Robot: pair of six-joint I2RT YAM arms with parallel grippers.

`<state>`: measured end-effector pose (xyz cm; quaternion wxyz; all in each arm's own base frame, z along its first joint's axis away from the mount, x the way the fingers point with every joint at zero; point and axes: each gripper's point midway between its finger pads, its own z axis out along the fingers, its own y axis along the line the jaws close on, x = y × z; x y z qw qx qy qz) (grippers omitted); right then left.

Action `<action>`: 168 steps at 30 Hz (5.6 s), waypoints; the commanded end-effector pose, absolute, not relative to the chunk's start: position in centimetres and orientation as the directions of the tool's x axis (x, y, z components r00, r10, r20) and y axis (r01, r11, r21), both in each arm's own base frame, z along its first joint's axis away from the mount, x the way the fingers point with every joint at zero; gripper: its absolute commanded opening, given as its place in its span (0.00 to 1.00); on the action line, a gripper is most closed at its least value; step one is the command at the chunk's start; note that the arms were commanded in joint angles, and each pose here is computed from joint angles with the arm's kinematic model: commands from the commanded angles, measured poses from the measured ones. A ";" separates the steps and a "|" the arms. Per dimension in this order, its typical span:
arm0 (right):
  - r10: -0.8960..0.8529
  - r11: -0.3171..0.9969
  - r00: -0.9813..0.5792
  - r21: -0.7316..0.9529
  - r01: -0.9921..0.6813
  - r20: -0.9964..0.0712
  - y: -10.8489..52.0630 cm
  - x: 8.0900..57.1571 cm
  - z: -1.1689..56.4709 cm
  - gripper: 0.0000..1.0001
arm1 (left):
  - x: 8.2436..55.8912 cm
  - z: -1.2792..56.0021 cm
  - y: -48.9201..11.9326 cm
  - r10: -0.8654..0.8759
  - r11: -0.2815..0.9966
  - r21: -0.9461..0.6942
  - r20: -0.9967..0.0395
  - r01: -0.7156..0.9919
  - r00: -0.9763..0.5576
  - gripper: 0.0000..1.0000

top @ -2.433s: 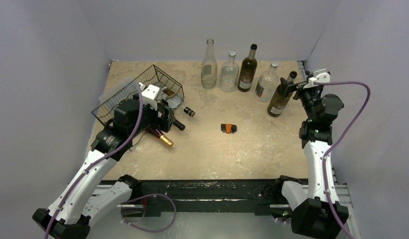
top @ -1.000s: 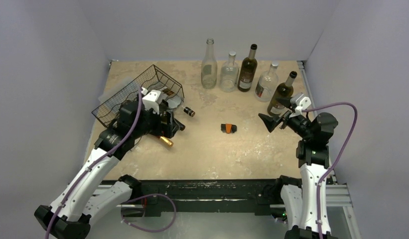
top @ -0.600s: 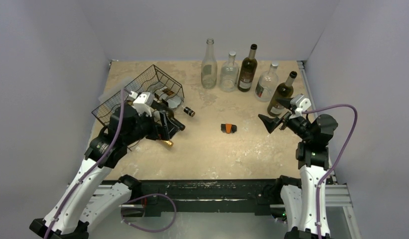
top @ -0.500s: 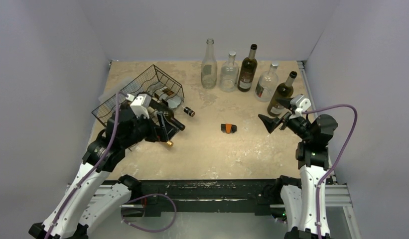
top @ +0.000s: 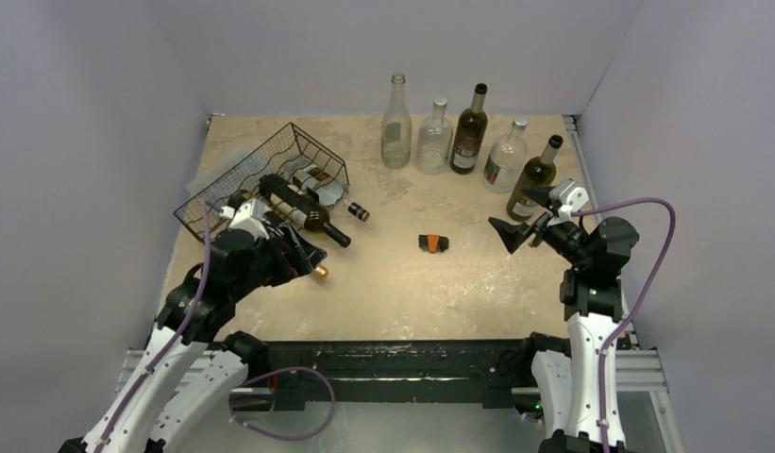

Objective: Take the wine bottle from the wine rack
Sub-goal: Pick up the wine bottle from the wine rack.

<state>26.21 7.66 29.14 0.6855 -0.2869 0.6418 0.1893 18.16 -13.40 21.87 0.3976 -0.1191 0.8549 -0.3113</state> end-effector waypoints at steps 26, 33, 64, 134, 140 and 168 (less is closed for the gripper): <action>-0.108 0.755 0.134 -0.169 -0.633 -0.985 7.8 26.1 29.5 0.99 | 26.5 11.4 -8.7 -0.564 0.774 -0.213 -0.662 -0.596 -0.495 0.93; -0.108 0.754 0.134 -0.169 -0.635 -0.985 7.8 26.1 29.5 0.99 | 27.2 9.2 -8.7 -0.545 0.769 -0.154 -0.665 -0.620 -0.511 0.93; -0.115 0.760 0.137 -0.176 -0.626 -0.984 7.7 26.2 29.6 0.99 | 28.3 4.4 -7.5 -0.533 0.716 -0.031 -0.669 -0.697 -0.518 0.63; -0.147 0.394 0.156 -0.203 -0.897 -0.977 14.6 22.4 25.7 0.99 | 19.2 13.1 -13.4 -0.745 0.667 -0.489 -0.431 -0.562 -0.509 0.00; -0.183 0.300 0.096 -0.148 -0.942 -0.979 17.2 22.2 23.6 0.99 | 18.7 13.0 -14.3 -0.757 0.653 -0.501 -0.405 -0.568 -0.513 0.00; -0.166 0.148 -0.660 0.643 -0.751 -0.733 33.8 18.8 17.3 0.99 | 18.2 11.7 -18.1 -0.810 0.584 -0.519 -0.323 -0.624 -0.490 0.00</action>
